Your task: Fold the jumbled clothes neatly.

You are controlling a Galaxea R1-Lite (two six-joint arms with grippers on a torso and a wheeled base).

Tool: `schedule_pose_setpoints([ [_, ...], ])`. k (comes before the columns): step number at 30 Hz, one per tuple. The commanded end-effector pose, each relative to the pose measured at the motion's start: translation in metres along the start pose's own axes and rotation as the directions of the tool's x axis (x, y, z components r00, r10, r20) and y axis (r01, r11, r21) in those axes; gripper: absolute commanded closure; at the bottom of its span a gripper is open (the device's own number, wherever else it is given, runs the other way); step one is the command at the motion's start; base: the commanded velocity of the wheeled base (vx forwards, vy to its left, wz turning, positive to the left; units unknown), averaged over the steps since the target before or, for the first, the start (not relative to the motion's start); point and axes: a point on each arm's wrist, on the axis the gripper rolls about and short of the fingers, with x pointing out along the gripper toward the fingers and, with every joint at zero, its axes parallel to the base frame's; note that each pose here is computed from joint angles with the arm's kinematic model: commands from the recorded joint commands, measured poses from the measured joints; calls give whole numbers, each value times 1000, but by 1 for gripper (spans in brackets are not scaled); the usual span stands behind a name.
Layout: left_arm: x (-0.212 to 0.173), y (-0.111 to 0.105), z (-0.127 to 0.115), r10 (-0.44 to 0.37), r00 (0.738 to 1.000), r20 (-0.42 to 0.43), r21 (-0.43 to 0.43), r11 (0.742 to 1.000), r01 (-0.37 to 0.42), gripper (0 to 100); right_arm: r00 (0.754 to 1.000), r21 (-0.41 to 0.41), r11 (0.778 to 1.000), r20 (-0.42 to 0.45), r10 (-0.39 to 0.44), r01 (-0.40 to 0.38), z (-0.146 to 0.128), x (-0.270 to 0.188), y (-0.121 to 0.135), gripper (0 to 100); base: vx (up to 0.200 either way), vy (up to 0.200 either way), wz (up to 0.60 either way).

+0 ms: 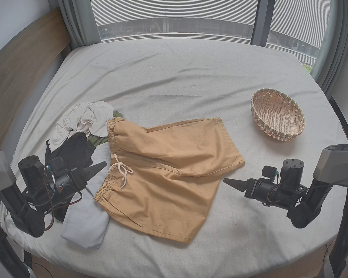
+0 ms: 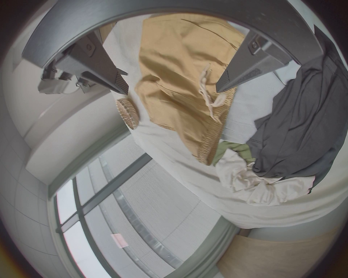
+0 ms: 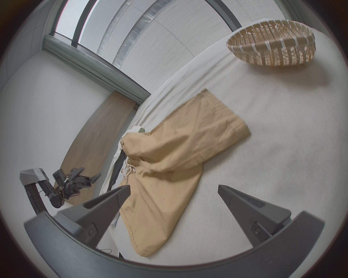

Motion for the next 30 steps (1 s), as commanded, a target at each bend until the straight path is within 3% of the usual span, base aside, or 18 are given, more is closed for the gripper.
schedule_pose_setpoints([
  [1,-9,-8,-15,-24,998,-53,-9,1000,24,0,998,9,1000,-54,-16,16,-21,23,-5,0,0,0,0],
  [7,-10,-10,-17,-26,998,-59,-8,1000,25,0,999,-3,1000,-40,7,-7,-18,36,-2,0,0,0,0],
  [19,-9,-12,-18,-25,998,-60,-5,1000,25,0,998,-4,1000,-55,-21,21,-18,64,-3,0,0,0,0],
  [20,-10,-12,-19,-24,998,-62,-7,1000,24,0,998,-4,1000,-56,-18,18,-18,65,-2,100,0,0,0],
  [30,-12,-12,-21,-19,997,-72,-12,1000,18,0,997,-4,999,-62,-50,50,-25,64,-3,100,0,0,0],
])
